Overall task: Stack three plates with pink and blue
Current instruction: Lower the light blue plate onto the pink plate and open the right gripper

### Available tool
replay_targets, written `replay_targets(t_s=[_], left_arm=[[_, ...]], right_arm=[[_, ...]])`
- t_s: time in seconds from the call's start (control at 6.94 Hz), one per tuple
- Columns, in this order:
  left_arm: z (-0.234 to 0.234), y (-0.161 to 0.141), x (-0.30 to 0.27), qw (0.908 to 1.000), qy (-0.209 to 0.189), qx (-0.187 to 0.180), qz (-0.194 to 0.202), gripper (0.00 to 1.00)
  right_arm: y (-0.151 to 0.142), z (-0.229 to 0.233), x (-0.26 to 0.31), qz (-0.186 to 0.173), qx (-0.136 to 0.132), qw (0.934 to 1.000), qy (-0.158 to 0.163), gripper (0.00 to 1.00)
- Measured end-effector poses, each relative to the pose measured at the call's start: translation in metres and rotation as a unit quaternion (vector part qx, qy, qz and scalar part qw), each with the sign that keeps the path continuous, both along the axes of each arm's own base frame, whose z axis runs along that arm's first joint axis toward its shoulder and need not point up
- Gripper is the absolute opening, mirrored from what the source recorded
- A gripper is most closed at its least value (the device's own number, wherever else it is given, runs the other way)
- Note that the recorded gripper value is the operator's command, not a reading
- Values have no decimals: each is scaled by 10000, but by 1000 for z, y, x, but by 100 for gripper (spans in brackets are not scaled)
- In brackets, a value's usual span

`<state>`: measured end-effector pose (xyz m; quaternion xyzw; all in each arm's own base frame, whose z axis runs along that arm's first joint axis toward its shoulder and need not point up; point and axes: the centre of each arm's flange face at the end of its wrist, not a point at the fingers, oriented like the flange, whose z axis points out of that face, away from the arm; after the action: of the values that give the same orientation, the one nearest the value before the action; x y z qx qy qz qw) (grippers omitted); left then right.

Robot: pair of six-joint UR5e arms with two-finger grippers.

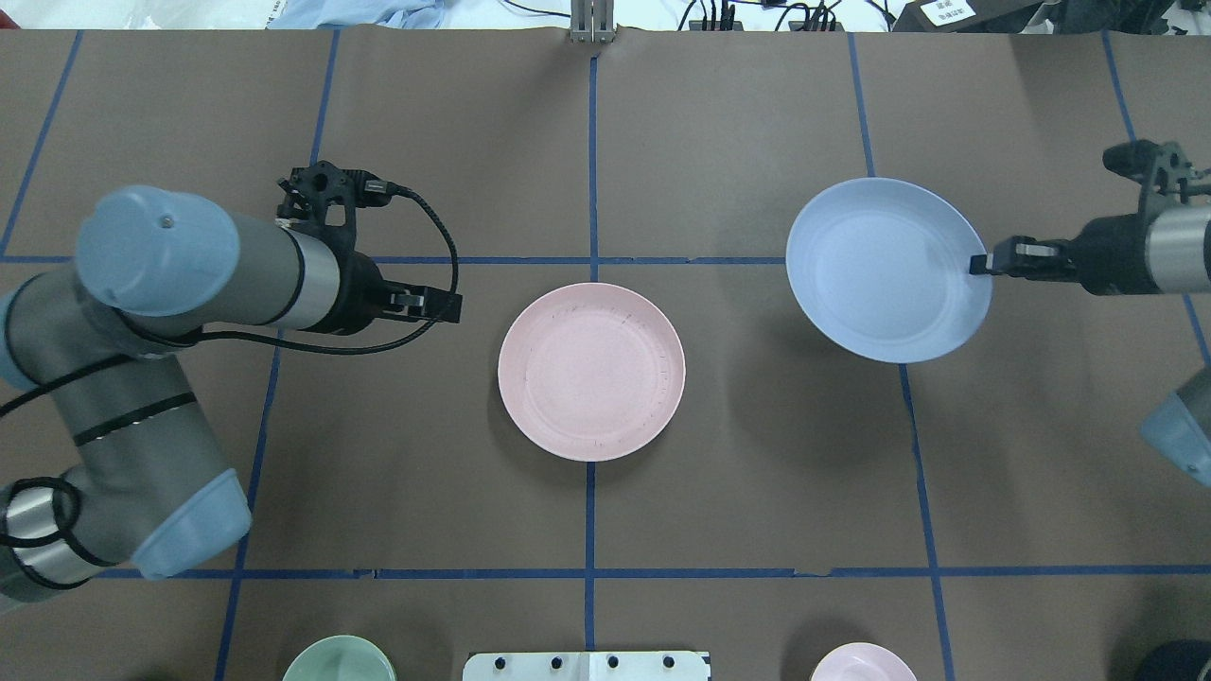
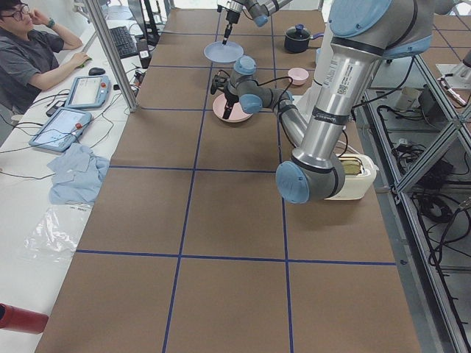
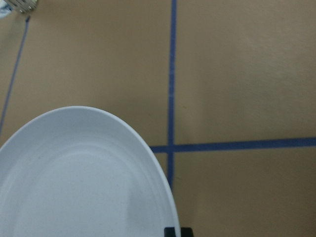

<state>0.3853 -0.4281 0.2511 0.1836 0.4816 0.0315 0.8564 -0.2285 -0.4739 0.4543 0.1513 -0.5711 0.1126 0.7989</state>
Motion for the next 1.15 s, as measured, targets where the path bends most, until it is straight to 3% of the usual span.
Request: replay_targets(t_s=[0.14, 0.29, 0.58, 0.72, 0.86, 1.15], left_arm=[[9, -6, -44, 9990, -328, 254, 146, 100], [23, -16, -85, 9961, -642, 539, 268, 100], [48, -31, -136, 9906, -1003, 842, 405, 100], [51, -34, -142, 9898, -1045, 870, 417, 100], [53, -34, -145, 9896, -1057, 877, 422, 100], [53, -34, -146, 9896, -1063, 876, 425, 100]], right_arm=[[-11, -43, -25, 47, -179, 9997, -148, 0], [-4, -82, -60, 43, -279, 9995, -120, 0], [39, -149, -153, 37, -442, 9985, 314, 0], [65, -169, -196, 58, -431, 9975, 558, 53], [87, -180, -227, 48, -381, 9966, 729, 99], [106, -191, -256, 170, -241, 9955, 896, 99]])
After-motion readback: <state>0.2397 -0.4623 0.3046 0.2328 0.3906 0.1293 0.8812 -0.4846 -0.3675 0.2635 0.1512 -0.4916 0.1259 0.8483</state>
